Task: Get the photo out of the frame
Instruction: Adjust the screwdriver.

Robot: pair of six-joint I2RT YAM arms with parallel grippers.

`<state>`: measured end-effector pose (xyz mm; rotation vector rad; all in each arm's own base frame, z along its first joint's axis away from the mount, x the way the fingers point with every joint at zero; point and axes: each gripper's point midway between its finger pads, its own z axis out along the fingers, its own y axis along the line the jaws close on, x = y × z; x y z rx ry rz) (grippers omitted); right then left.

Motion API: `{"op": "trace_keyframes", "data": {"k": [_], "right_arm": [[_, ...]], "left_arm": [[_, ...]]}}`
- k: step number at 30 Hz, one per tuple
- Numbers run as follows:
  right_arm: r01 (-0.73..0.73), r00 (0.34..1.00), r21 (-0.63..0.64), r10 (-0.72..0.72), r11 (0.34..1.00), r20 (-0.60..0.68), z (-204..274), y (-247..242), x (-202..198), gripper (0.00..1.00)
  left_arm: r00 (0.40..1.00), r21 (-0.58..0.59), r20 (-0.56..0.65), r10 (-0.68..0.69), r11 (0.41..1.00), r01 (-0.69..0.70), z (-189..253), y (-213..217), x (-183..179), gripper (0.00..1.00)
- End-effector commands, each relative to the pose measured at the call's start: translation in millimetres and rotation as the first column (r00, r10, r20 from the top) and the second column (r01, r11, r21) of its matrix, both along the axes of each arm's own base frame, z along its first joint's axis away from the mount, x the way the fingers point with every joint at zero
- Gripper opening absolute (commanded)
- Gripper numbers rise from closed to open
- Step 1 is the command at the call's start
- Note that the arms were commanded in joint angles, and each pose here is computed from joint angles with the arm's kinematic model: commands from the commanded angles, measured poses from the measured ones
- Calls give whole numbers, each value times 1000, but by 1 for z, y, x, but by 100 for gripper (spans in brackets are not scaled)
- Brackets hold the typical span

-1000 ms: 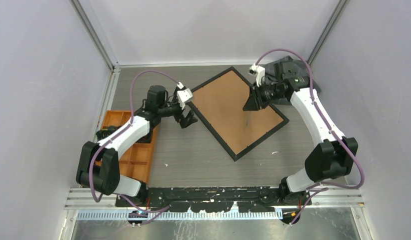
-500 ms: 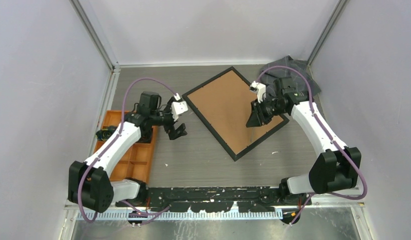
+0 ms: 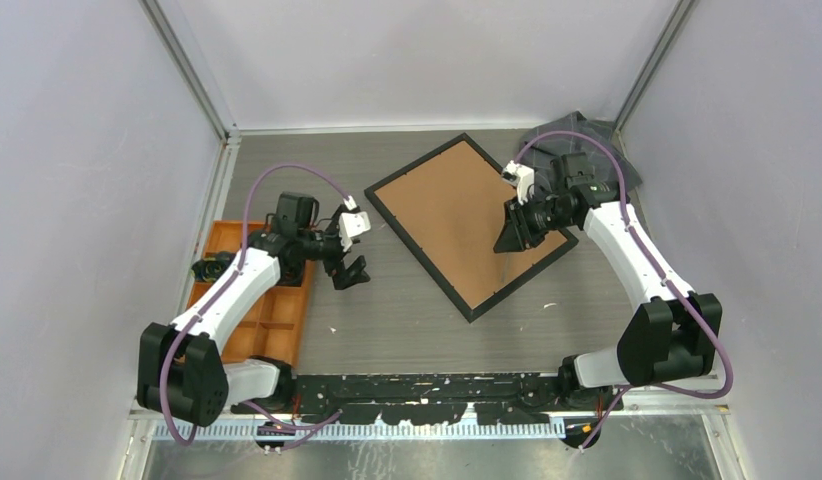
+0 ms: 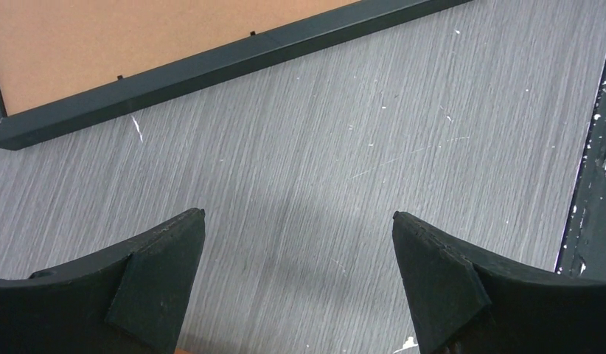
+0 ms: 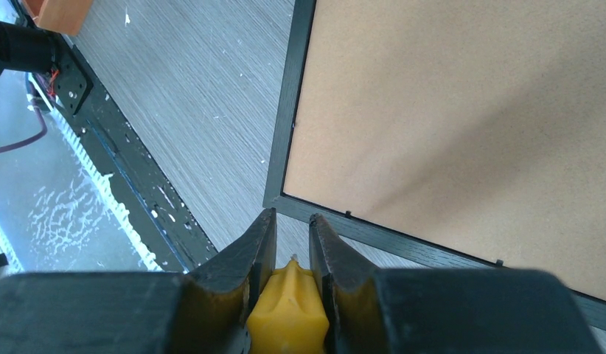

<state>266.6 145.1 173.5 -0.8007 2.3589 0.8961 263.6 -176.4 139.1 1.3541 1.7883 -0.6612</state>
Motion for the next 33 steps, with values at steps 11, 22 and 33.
{"op": "trace_keyframes", "data": {"k": [11,22,33], "right_arm": [[7,1000,14,-8,1000,27,2,1,8,1],[53,994,-11,-51,999,100,5,-5,17,1],[61,992,1,-61,998,112,8,-6,19,1]], "left_arm": [[999,-43,48,-5,999,8,8,-4,2,100],[999,-20,40,1,1000,0,0,0,-2,100],[999,-23,45,9,1000,-8,-5,6,-4,100]]}}
